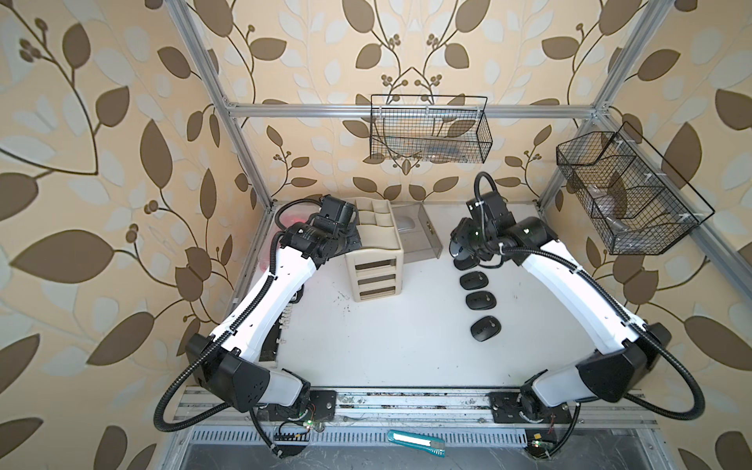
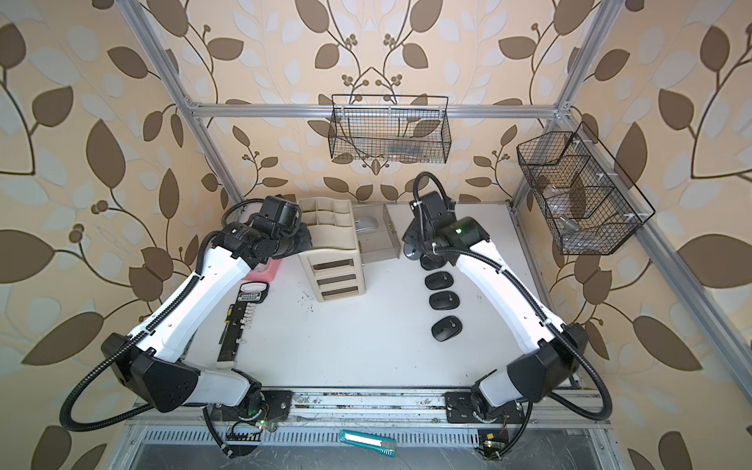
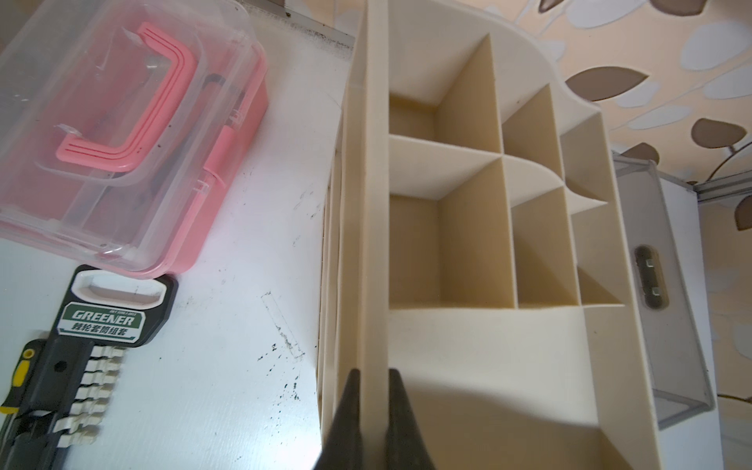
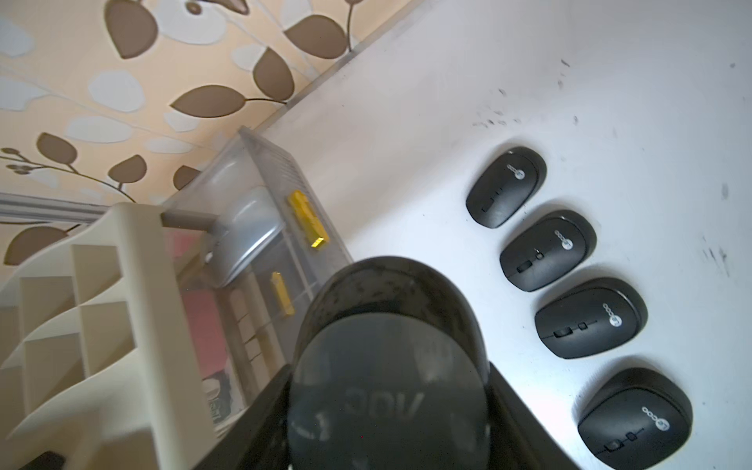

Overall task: Take the mice out of the drawer
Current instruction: Place the mouse at the center of the board.

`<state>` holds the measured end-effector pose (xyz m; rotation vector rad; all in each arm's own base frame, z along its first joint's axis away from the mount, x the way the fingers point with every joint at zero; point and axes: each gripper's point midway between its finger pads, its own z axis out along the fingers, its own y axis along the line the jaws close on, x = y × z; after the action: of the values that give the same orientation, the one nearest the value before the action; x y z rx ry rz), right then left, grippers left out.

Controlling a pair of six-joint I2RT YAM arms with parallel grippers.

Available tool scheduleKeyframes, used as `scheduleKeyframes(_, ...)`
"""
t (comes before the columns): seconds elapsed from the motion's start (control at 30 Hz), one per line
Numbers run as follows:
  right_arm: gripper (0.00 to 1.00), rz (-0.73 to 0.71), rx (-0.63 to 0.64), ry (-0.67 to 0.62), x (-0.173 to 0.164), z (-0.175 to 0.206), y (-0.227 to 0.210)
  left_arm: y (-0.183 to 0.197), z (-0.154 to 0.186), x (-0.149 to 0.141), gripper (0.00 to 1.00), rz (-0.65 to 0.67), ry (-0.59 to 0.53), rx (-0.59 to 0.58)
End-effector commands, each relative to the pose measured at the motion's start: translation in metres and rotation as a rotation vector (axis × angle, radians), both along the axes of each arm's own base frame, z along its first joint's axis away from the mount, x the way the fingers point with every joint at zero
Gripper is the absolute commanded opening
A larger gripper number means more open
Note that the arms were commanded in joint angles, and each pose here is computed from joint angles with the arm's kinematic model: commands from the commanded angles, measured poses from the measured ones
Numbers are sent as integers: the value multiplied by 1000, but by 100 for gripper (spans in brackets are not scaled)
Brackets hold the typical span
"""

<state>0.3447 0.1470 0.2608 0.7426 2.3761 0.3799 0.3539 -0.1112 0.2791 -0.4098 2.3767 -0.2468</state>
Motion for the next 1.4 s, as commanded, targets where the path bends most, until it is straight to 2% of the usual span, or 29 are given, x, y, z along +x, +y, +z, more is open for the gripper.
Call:
scheduleKeyframes(0.0,58,-136,52,21,-13,-29,-3,19,41,-4,0,48,-138,3)
scheduleKeyframes(0.13,58,-193,104,83,-37,-78,7,18,44,-8,0,44,-153,-13)
scheduleKeyframes(0.4,59,-358,186,176,-59,-158,27,16,39,-10,0,44,-146,-40)
scheduleKeyframes(0.67,59,-497,190,180,-61,-191,22,16,39,-10,0,48,-157,-54)
scheduleKeyframes(0.9,60,-546,216,240,-60,-219,26,13,38,-8,0,43,-158,-66)
scheduleKeyframes(1.23,62,-624,216,275,-61,-239,17,13,40,-7,0,41,-168,-62)
scheduleKeyframes(1.37,67,-629,208,277,-60,-238,19,13,39,-6,0,39,-166,-61)
